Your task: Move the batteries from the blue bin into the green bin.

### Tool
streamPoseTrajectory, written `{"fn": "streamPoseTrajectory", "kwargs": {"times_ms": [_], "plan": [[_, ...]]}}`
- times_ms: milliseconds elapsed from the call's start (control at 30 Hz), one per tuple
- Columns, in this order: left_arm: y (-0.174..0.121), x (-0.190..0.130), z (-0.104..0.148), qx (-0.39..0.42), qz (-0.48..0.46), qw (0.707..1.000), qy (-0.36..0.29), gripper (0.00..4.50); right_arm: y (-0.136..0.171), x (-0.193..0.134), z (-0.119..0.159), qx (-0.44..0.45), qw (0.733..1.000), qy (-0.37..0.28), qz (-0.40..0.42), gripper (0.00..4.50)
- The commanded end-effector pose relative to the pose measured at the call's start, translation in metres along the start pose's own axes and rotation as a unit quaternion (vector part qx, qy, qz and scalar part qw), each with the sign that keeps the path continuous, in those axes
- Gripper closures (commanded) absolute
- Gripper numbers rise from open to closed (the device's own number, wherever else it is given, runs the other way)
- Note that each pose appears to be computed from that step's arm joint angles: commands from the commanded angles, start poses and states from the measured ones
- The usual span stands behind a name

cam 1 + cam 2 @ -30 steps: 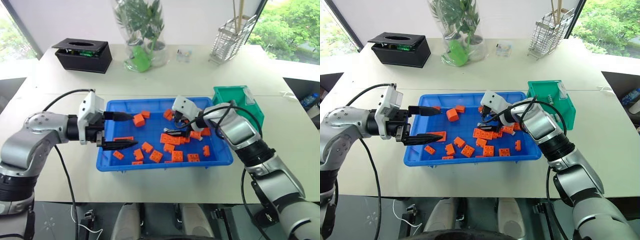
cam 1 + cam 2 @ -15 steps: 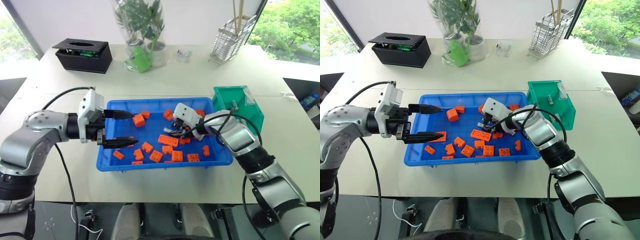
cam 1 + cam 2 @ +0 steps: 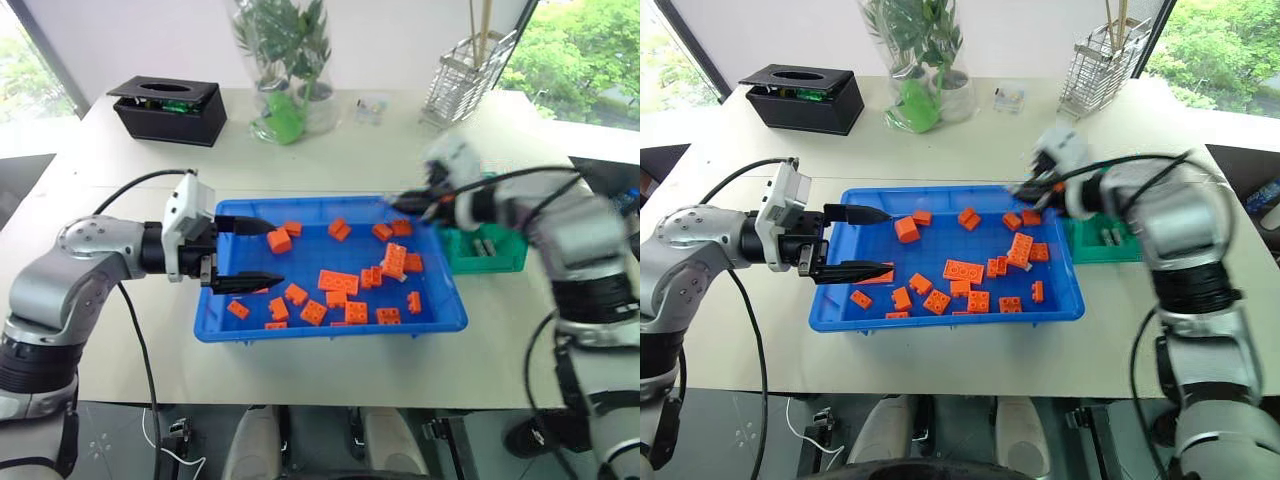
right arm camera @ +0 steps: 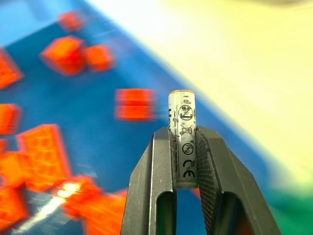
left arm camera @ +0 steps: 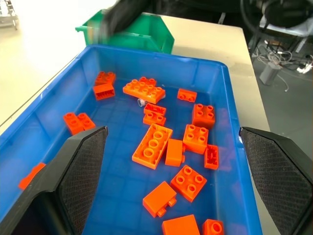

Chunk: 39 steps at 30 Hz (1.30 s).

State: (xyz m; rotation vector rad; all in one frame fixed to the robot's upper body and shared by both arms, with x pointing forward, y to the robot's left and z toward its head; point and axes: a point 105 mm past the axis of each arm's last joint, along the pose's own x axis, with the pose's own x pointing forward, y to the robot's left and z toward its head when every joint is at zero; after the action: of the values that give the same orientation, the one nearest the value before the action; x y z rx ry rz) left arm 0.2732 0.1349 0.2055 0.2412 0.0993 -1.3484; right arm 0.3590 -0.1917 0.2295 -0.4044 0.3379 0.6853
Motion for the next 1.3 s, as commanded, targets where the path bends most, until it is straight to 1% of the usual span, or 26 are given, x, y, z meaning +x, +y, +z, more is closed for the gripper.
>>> {"fn": "streamPoseTrajectory", "kwargs": {"times_ms": [33, 133, 167, 200, 267, 300, 367, 400, 433, 600, 667, 700, 767, 867, 1000, 1300], "plan": [[-0.001, 0.003, 0.006, 0.019, -0.008, 1.0, -0.008, 0.0, -0.029, -0.027, -0.016, 0.011, 0.998, 0.015, -0.057, 4.4], [-0.001, 0.007, 0.006, 0.018, -0.015, 1.0, -0.012, 0.0, -0.04, -0.036, -0.036, 0.028, 0.995, 0.038, -0.083, 4.4], [-0.001, 0.008, 0.005, 0.018, -0.018, 1.0, -0.013, 0.0, -0.041, -0.036, -0.04, 0.027, 0.995, 0.042, -0.09, 3.92], [-0.001, 0.009, 0.005, 0.018, -0.02, 1.0, -0.014, 0.0, -0.042, -0.036, -0.043, 0.023, 0.994, 0.046, -0.097, 3.33], [-0.001, 0.011, 0.006, 0.019, -0.024, 0.999, -0.015, 0.0, -0.042, -0.035, -0.04, 0.009, 0.994, 0.042, -0.1, 2.37], [-0.001, 0.012, 0.006, 0.02, -0.026, 0.999, -0.016, 0.0, -0.038, -0.034, -0.031, -0.002, 0.996, 0.023, -0.089, 1.94], [0.0, 0.013, 0.007, 0.021, -0.028, 0.999, -0.016, 0.0, -0.02, -0.031, -0.012, -0.028, 0.999, -0.01, -0.04, 1.94], [0.0, 0.013, 0.007, 0.021, -0.028, 0.999, -0.016, 0.0, -0.014, -0.03, -0.007, -0.036, 0.999, -0.017, -0.022, 1.94], [0.001, 0.014, 0.007, 0.022, -0.029, 0.999, -0.017, 0.0, -0.005, -0.028, -0.005, -0.041, 0.999, -0.018, -0.001, 1.94], [0.001, 0.014, 0.008, 0.025, -0.03, 0.999, -0.018, 0.0, 0.039, -0.009, -0.011, -0.079, 0.991, 0.0, 0.107, 1.94], [0.0, 0.014, 0.008, 0.026, -0.029, 0.999, -0.018, 0.0, 0.048, 0.0, -0.019, -0.081, 0.987, 0.015, 0.135, 1.38], [0.0, 0.013, 0.008, 0.026, -0.028, 0.999, -0.017, 0.0, 0.05, 0.004, -0.024, -0.089, 0.985, 0.024, 0.145, 1.02], [0.001, 0.012, 0.008, 0.026, -0.025, 0.999, -0.017, 0.0, 0.054, 0.01, -0.034, -0.108, 0.979, 0.044, 0.166, 0.05], [0.0, 0.01, 0.008, 0.027, -0.02, 0.999, -0.016, 0.0, 0.056, 0.018, -0.044, -0.12, 0.973, 0.065, 0.188, 0.05], [-0.002, 0.007, 0.006, 0.025, -0.013, 0.999, -0.014, 0.0, 0.06, 0.029, -0.049, -0.129, 0.964, 0.082, 0.217, 0.05], [-0.007, 0.003, 0.002, 0.022, 0.002, 1.0, -0.009, 0.0, 0.048, 0.055, -0.054, -0.142, 0.963, 0.103, 0.207, 0.05]]}}
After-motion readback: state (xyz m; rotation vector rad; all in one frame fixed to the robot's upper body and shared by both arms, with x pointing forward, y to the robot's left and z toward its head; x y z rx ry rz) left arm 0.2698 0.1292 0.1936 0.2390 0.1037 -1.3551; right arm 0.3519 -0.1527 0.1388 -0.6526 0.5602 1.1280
